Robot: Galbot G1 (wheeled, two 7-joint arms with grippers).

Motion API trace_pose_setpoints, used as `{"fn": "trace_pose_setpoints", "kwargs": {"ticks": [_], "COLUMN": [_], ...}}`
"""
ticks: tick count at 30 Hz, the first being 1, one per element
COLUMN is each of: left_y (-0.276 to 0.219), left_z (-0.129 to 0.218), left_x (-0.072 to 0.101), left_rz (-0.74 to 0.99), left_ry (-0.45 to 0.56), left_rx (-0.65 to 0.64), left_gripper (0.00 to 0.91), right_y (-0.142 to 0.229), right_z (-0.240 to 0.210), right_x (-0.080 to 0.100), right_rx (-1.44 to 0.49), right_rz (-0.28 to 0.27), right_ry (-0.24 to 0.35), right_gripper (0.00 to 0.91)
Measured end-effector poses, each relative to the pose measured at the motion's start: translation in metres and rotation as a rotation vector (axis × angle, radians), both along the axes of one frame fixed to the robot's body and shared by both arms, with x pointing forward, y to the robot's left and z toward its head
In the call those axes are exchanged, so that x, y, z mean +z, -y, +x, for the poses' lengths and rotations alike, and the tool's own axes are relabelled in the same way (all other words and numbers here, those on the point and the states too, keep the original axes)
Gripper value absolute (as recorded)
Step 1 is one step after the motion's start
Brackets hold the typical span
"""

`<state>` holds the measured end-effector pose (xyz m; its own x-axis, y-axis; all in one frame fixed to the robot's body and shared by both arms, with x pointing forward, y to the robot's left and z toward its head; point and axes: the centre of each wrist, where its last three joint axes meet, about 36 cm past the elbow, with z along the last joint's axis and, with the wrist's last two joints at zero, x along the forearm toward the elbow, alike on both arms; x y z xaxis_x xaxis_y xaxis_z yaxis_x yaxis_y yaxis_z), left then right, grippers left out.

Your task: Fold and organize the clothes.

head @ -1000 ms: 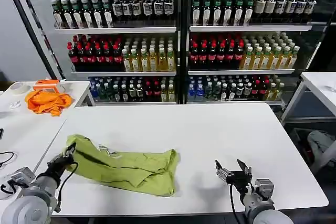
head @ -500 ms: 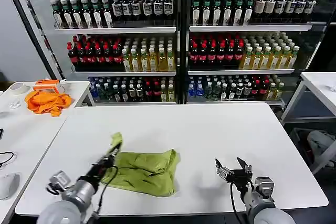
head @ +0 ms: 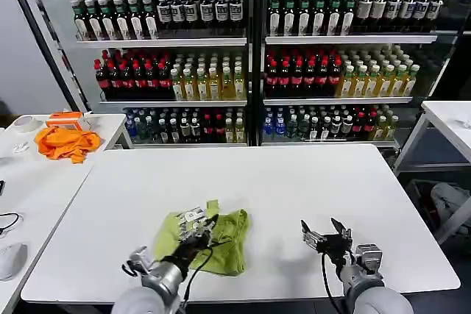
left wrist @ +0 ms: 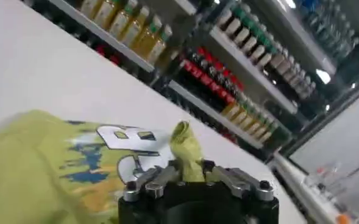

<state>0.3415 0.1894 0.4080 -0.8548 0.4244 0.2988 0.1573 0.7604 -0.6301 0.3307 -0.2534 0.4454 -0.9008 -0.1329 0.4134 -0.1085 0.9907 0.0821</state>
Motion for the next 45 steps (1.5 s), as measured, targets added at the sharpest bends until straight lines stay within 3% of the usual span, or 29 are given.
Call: {"fn": "trace_pose_setpoints", "kwargs": {"ticks": [7, 12, 22, 32, 44, 45], "left_y": [0.017, 0.015, -0.039, -0.076, -0.081, -0.081], "left_z": [-0.004, -0.012, -0.008, 0.002, 0.010, 0.011], "left_x": [-0.011, -0.005, 0.002, -0.017, -0.028, -0.028], "left_rz": [0.058, 0.085, 0.233, 0.309, 0.208, 0.195], "left_ry": [0.029, 0.059, 0.074, -0.030, -0.126, -0.131], "left_rx": [-0.021, -0.013, 0.133, 0.189, 0.110, 0.105], "left_gripper": [0.907, 0.907, 0.907, 0.907, 0.907, 0.877], "right_y": [-0.003, -0.003, -0.005, -0.003, -0.001, -0.002], "right_z": [0.004, 0.006, 0.006, 0.007, 0.006, 0.006], "right_x": [0.000, 0.001, 0.002, 0.002, 0.003, 0.003], "right_rx": [0.003, 0.003, 0.004, -0.003, -0.011, -0.011], "right_rz": [0.006, 0.006, 0.013, 0.008, 0.008, 0.009], "right_ry": [0.004, 0.010, 0.014, 0.016, 0.018, 0.018], "right_gripper": [0.907, 0.907, 0.907, 0.907, 0.907, 0.907]}}
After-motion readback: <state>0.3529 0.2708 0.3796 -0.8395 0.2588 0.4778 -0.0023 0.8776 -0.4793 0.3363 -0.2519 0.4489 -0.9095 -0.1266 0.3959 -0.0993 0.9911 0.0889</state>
